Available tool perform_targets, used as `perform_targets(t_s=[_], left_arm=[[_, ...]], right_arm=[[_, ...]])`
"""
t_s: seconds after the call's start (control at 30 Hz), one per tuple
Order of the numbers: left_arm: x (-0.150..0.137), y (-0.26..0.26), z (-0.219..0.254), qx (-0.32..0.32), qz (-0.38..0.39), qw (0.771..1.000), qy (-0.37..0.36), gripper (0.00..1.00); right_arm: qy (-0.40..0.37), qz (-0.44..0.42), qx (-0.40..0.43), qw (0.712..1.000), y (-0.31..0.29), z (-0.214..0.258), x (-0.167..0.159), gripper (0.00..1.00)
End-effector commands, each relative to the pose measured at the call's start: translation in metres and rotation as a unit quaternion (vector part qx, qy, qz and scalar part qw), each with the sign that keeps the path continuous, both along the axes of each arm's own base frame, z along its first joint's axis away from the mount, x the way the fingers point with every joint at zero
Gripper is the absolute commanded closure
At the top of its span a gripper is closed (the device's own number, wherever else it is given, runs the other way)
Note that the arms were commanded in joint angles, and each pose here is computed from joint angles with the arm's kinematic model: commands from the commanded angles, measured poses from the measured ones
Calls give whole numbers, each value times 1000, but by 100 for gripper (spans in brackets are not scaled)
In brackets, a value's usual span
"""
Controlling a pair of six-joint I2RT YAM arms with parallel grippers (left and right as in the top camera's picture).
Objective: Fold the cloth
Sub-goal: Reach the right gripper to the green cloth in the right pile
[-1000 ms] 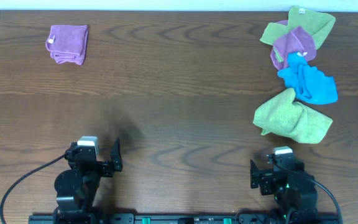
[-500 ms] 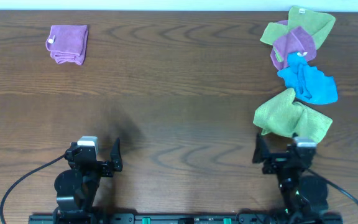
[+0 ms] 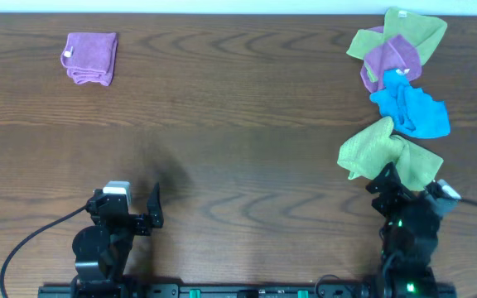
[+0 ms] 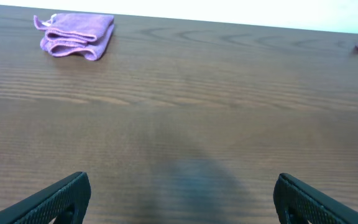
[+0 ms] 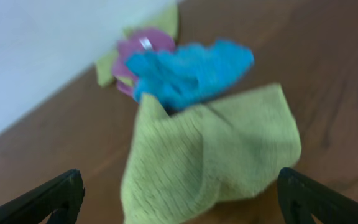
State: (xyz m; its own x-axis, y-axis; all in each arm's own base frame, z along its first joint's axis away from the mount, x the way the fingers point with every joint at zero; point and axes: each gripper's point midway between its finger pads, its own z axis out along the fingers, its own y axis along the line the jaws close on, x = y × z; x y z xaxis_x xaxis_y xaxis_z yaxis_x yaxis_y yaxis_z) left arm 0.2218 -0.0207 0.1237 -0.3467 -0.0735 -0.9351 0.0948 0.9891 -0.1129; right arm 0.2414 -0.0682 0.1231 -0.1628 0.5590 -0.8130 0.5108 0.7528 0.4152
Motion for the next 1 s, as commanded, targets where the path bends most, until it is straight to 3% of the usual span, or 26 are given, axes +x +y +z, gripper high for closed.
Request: perform_targets(t_s=[0.0,0.27,0.47,0.77,0.83,0.87,0.9,0.93,0.97], left_arm=[[0,1,-9,0,5,1000,8,5],[0,1,-9,0,5,1000,8,5],[0,1,-9,0,5,1000,8,5],[0,1,-9,0,5,1000,8,5],[0,1,-9,0,5,1000,8,5],[0,1,-9,0,5,1000,8,5],[0,1,-9,0,5,1000,8,5],[0,1,-9,0,5,1000,8,5],[0,1,-9,0,5,1000,8,5]], right_arm=[[29,33,71,997,9,-23,14,1],[84,47,116,988,7,-59,36,1],[152,40,126,979,6,-96,33,1],[130,37,86,987,-13,-98,52,4],[126,30,86,988,-19,-99,55,25],[124,27,86,988,-21,-99,56,65],[124,27,87,988,-22,-99,58,90],[121,32,90,988,-21,-98,61,99],[115,41,94,988,-19,-95,65,99]])
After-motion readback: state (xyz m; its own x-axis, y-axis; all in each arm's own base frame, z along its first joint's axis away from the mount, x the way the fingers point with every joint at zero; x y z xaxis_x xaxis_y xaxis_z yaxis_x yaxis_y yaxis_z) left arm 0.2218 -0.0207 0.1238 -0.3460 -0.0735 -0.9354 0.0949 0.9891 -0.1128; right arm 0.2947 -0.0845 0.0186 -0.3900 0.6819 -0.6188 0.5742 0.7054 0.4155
